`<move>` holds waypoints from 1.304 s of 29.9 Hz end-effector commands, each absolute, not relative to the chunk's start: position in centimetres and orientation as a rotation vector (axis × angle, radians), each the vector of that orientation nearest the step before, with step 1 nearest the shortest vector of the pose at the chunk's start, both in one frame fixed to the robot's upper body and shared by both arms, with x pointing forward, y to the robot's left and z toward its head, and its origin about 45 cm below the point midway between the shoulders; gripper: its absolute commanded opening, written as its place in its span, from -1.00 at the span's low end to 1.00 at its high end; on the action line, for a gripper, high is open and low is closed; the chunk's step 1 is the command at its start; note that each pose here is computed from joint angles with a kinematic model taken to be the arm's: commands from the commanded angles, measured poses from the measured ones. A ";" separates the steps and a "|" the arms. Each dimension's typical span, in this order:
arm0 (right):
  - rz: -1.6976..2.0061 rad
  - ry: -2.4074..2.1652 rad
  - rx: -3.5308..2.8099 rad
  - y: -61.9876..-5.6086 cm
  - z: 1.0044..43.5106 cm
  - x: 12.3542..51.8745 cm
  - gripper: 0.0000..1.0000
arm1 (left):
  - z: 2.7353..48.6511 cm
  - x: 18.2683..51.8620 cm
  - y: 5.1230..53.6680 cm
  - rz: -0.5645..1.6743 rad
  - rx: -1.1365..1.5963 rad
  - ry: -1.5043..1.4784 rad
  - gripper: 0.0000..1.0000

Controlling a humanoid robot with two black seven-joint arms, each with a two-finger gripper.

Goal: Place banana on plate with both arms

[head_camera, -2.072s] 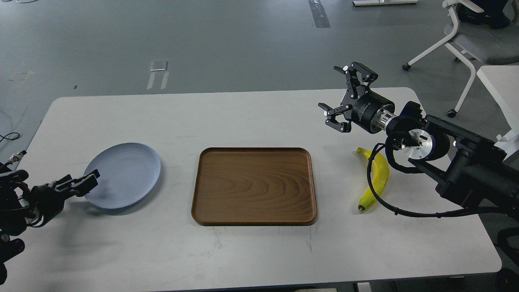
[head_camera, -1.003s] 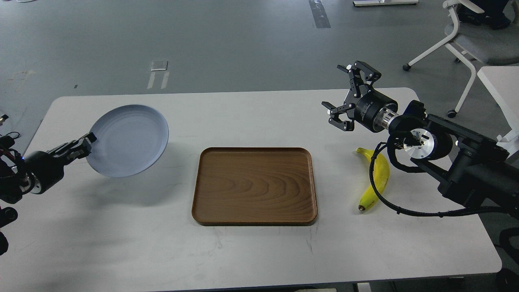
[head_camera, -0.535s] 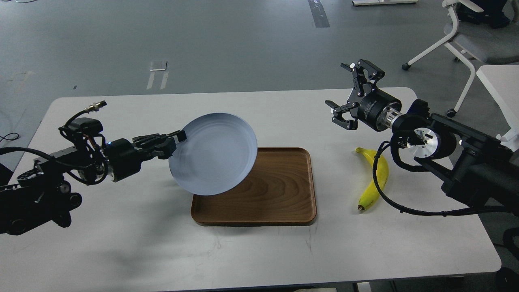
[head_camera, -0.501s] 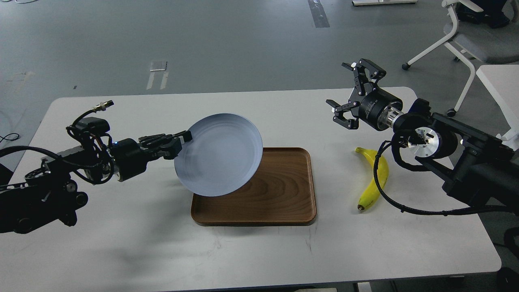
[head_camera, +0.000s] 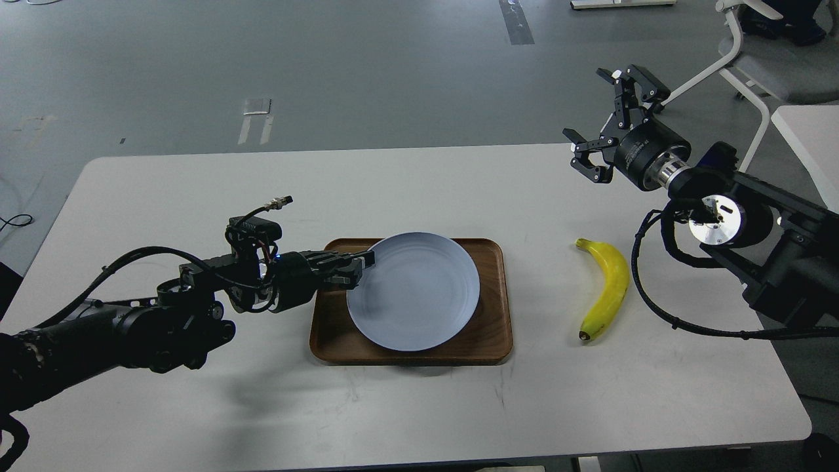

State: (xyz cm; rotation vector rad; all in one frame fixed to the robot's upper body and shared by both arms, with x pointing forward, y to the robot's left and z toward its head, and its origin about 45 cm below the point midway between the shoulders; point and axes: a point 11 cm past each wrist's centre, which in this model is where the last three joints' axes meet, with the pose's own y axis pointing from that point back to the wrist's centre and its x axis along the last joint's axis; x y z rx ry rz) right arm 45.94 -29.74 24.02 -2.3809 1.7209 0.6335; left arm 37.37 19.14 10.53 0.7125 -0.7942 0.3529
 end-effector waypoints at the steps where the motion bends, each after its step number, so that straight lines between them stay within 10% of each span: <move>1: 0.630 1.730 -2.375 -30.0 24.0 45.9 1.00 | 10.3 37.5 19.0 0.351 0.719 -0.796 -1.00; 15: 0.620 1.770 -2.353 -30.6 24.2 46.1 1.00 | 9.9 37.8 19.6 0.363 0.743 -0.795 -1.00; 21: 0.619 1.795 -2.337 -31.0 24.1 46.1 1.00 | 10.1 37.9 19.5 0.367 0.738 -0.795 -0.16; 23: 0.602 1.810 -2.332 -31.7 24.4 46.1 1.00 | 10.2 37.8 19.4 0.364 0.734 -0.795 0.45; 33: 0.076 1.917 -2.413 -36.6 29.1 46.0 1.00 | 13.6 40.9 19.9 0.497 0.691 -0.789 0.94; 39: -0.981 1.762 -2.915 -37.3 30.5 42.7 1.00 | 22.6 47.0 22.4 0.937 0.438 -0.567 0.95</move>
